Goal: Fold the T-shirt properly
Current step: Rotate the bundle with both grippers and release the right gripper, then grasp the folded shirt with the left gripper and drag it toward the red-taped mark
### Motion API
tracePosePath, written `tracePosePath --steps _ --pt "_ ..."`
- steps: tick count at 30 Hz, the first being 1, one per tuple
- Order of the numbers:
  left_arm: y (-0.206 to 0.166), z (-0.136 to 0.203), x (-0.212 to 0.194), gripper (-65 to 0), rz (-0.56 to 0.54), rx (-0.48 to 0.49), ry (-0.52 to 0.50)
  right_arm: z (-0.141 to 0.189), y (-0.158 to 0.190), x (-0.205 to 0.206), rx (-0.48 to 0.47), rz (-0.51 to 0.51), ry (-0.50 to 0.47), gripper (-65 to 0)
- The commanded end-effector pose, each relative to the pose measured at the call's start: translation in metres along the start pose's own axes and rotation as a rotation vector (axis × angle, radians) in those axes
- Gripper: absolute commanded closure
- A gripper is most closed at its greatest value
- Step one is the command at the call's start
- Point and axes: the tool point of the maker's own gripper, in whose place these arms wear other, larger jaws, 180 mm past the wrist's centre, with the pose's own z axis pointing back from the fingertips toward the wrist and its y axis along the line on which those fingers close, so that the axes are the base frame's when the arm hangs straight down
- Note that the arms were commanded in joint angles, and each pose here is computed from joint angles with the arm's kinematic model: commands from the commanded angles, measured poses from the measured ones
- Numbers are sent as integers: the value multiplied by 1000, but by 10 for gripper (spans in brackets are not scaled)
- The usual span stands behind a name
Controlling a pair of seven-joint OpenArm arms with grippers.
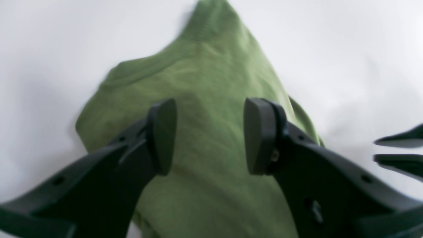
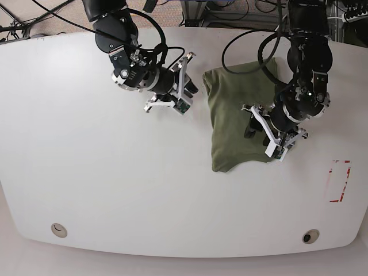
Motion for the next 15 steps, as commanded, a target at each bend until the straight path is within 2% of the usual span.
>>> tracePosePath --steps 1,5,9,12,15 --pt "-13 0 8 -335 95 -7 -73 12 -16 13 -36 7 -33 -95" --pt "-14 -16 -1 -371 216 105 -88 27 -47 9 -96 0 -37 -95" --pt "-24 -20 -18 -410 196 213 -104 38 -66 5 -138 -15 -45 -95" --pt "-25 -28 -34 -415 183 279 -116 45 -79 4 -175 -33 -51 -95" --pt "-19 -37 -67 -411 163 339 -68 51 -89 2 -202 -50 -56 -95"
